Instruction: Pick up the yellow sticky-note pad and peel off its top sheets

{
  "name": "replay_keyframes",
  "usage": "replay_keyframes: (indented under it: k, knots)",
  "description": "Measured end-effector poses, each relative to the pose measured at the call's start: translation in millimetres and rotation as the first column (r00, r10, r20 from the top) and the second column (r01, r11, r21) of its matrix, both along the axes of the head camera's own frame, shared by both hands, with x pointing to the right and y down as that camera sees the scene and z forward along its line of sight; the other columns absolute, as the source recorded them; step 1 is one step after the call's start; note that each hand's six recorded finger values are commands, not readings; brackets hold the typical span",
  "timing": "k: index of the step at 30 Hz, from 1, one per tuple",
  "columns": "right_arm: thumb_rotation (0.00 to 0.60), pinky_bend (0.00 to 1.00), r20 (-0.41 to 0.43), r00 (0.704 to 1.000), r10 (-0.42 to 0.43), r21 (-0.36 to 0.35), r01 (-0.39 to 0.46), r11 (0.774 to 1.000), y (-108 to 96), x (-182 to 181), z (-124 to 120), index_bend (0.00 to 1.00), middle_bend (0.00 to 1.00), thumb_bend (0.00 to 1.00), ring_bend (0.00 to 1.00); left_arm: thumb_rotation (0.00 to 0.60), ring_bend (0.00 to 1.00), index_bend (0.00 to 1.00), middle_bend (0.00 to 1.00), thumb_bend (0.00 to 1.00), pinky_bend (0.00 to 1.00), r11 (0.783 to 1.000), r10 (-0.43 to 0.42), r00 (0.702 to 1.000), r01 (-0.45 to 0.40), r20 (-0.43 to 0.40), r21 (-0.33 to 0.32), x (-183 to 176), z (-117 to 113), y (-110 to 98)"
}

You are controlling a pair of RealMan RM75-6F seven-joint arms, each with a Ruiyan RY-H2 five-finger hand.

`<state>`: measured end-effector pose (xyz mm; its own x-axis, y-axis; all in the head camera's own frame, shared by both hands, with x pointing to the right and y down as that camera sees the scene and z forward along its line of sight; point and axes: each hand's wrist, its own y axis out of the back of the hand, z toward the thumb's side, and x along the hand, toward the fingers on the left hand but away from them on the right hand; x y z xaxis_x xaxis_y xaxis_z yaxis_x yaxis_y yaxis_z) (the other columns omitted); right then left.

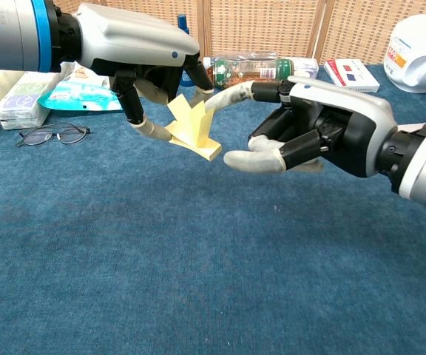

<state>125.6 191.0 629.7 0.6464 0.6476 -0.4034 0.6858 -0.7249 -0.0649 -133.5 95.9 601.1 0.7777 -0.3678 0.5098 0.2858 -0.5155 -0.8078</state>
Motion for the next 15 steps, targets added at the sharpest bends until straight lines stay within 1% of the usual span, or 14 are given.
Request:
replay_keyframes:
  k: [15]
  knots:
    - [0.6,1.0,-0.013,0.999,-0.033,-0.012,0.033,0.999,6.5,-12.5,4.0,0.32,1.0,0.29,1.0,0.6,1.0,0.66,1.0,0.33,1.0,1.0,-0.016,1.0,0.016,0.003,-0.001,0.7,4.3,0.6]
